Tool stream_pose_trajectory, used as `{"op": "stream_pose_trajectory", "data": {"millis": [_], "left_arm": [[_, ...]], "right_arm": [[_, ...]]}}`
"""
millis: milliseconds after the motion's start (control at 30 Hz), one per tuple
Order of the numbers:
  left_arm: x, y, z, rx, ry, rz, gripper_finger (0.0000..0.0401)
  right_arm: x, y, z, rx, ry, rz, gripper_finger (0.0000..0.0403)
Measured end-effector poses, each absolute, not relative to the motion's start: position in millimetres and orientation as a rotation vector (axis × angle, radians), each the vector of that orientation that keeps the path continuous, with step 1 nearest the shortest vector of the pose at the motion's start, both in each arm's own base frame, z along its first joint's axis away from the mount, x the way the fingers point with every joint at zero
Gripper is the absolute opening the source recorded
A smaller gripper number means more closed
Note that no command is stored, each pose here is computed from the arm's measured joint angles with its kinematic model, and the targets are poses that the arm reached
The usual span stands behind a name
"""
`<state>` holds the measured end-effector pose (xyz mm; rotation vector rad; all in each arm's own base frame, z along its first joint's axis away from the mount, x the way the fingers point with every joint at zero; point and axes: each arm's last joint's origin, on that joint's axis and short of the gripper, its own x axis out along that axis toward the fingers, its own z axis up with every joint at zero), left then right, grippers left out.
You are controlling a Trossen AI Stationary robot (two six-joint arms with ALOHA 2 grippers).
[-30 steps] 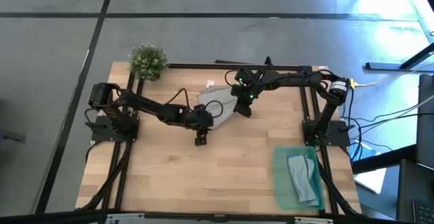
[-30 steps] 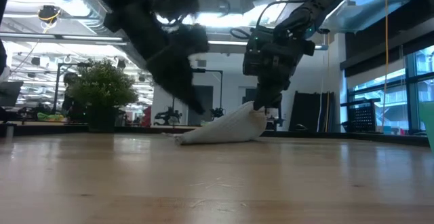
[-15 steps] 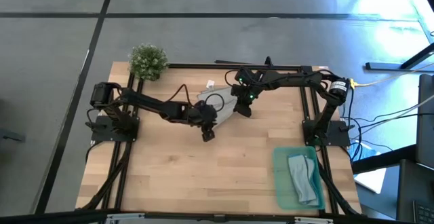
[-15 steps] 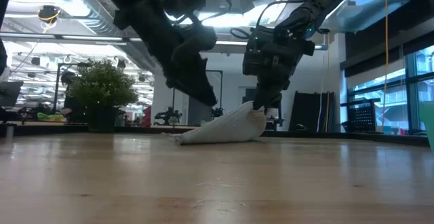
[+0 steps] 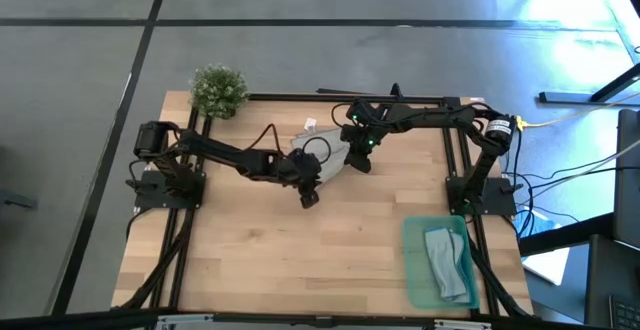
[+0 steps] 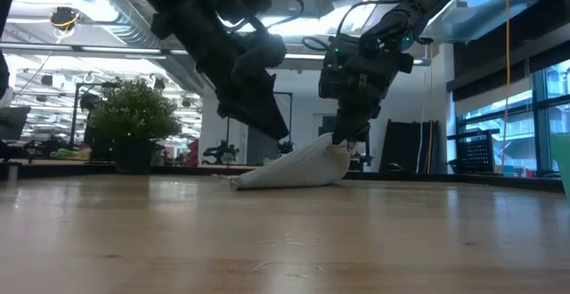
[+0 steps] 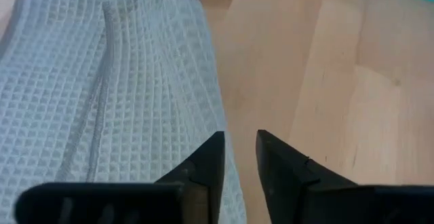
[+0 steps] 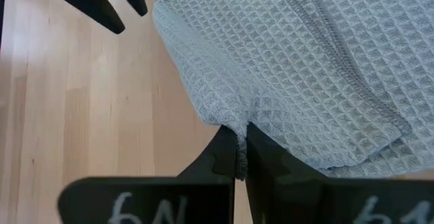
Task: Roll microfiber towels into tight, uniform cylinder then place into a basket
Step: Roll the gray towel
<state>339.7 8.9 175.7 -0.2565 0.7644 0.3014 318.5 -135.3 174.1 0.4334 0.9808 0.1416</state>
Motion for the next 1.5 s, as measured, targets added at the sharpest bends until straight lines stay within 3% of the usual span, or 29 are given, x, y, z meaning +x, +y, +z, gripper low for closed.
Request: {"op": "stream_pose_trajectory", "data": {"millis": [167, 1133, 1233, 1367, 1500], "left_arm": [[343, 10, 161, -0.216, 0.805, 0.328, 0.0097], [350, 7, 122, -0.261, 0.907, 0.309, 0.0094], [349, 7, 122, -0.251, 0.921, 0.31, 0.008], [346, 8, 124, -0.274, 0.961, 0.281, 0.0018], [346, 12, 140, -0.26, 1.028, 0.256, 0.001]], "right_arm": [[319, -135, 174, 0.433, 0.98, 0.141, 0.0012], [319, -136, 174, 0.426, 0.973, 0.141, 0.0012], [319, -136, 174, 0.426, 0.973, 0.141, 0.0012], [319, -135, 174, 0.427, 0.976, 0.142, 0.0012], [319, -135, 174, 0.428, 0.976, 0.146, 0.0012]]}}
